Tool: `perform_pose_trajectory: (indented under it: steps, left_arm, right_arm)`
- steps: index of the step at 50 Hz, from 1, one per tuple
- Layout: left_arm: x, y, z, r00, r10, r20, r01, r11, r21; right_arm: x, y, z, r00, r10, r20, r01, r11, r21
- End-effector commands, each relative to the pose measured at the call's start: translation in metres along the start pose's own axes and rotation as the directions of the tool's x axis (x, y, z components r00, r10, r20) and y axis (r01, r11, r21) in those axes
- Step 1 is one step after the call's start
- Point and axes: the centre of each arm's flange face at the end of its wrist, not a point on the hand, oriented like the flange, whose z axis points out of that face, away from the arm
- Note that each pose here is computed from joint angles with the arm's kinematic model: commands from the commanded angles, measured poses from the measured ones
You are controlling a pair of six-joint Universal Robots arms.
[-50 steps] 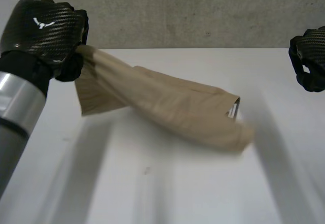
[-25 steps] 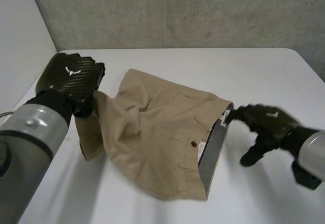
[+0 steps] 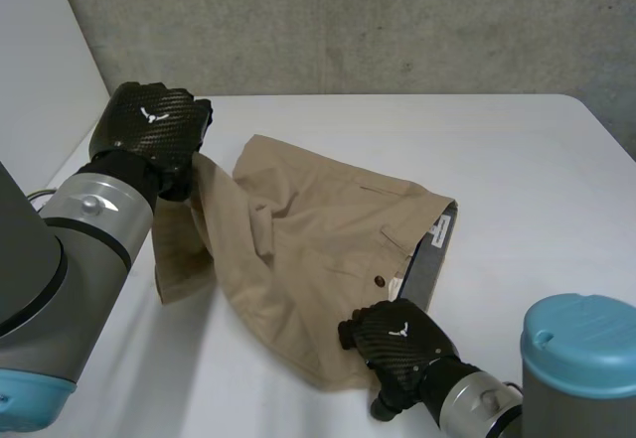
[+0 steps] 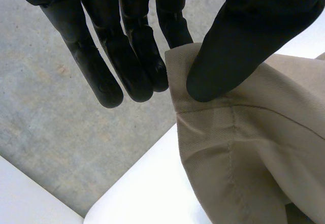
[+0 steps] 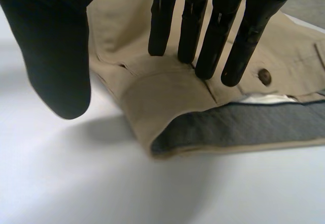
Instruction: Fold the shorts.
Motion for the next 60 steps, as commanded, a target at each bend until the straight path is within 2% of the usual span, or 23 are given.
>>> perform_pose_trajectory:
  steps: [1,19,27,34,38,45,53,60]
  left_arm:
    - [0.0,0.0,0.001,1.0,-0.002,0.003,0.002,1.0,0.003]
    - [-0.006,0.002,0.003,1.0,-0.006,0.022,0.007,1.0,-0.008]
    - [-0.005,0.004,0.001,1.0,-0.005,0.019,0.005,1.0,-0.015]
    - [-0.001,0.01,-0.007,1.0,0.002,0.0,-0.002,0.999,-0.037]
    - [-0.001,0.012,-0.016,1.0,0.007,-0.008,-0.008,0.999,-0.047]
    - [0.0,0.019,-0.039,0.999,0.017,-0.041,-0.021,0.996,-0.091]
    - [0.015,0.02,-0.09,0.983,0.02,-0.181,-0.049,0.986,-0.16]
    - [0.028,0.027,-0.105,0.968,-0.025,-0.249,-0.026,0.979,-0.201]
  right_arm:
    - [0.004,0.002,0.007,0.995,-0.04,-0.089,0.043,0.999,0.031]
    - [0.006,0.008,0.02,0.99,-0.088,-0.111,0.093,0.995,0.041]
    - [0.015,0.001,0.017,0.983,-0.074,-0.166,0.084,0.995,0.051]
    - [0.044,-0.044,-0.014,0.955,-0.078,-0.285,0.123,0.982,0.145]
    - [0.076,-0.058,-0.033,0.922,-0.1,-0.373,0.145,0.985,0.095]
    - [0.113,-0.074,-0.065,0.893,-0.148,-0.425,0.16,0.987,-0.007]
    - [0.13,-0.091,-0.101,0.89,-0.16,-0.426,0.141,0.987,-0.077]
    - [0.125,-0.092,-0.104,0.934,-0.154,-0.323,0.139,0.988,-0.069]
